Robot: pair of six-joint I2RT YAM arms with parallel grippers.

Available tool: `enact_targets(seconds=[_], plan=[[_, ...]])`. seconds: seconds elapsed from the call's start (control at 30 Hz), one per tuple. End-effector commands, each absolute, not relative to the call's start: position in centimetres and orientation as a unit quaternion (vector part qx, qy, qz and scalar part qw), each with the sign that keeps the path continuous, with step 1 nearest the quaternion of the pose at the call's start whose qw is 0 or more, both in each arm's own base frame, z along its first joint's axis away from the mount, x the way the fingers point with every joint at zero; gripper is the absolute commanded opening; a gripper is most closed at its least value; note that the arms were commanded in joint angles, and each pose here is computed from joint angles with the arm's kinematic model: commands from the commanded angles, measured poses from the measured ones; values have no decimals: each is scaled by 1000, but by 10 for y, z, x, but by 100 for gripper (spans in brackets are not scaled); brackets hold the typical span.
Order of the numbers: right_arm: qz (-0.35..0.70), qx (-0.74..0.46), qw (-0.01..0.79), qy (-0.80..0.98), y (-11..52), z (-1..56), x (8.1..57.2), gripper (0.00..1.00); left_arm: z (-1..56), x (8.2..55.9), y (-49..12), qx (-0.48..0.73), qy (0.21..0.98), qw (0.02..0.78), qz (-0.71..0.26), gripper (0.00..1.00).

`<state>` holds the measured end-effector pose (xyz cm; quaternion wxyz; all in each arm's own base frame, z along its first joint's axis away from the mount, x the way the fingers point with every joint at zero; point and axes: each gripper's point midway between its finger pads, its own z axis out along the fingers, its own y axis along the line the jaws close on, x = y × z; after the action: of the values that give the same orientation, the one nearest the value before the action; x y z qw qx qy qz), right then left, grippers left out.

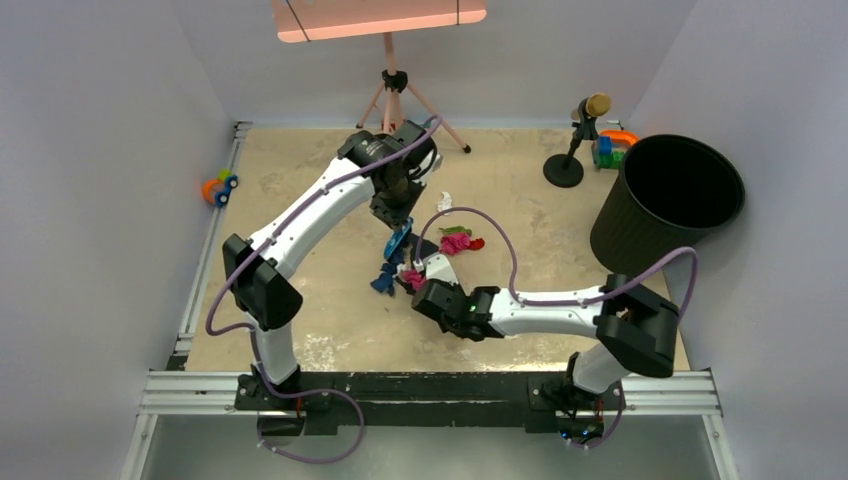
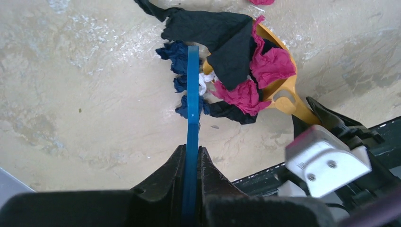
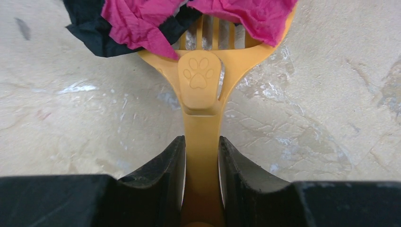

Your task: Sweep away the paper scraps from the table

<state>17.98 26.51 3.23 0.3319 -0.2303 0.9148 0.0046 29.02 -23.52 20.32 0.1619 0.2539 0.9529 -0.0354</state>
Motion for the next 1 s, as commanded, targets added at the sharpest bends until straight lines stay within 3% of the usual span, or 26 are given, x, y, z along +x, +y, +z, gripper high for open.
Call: enact_targets(seconds=[0.0,0.53,0.97], plan=[[76,-218,366,901,280,63,179,0,231,301,-228,215,952,217,-38,0],[131,-197,386,892,267,117,169,0,275,318,-150,35,930,365,-18,0],[129,-150,423,884,236,202,174,0,230,289,-152,23,938,339,-62,0]])
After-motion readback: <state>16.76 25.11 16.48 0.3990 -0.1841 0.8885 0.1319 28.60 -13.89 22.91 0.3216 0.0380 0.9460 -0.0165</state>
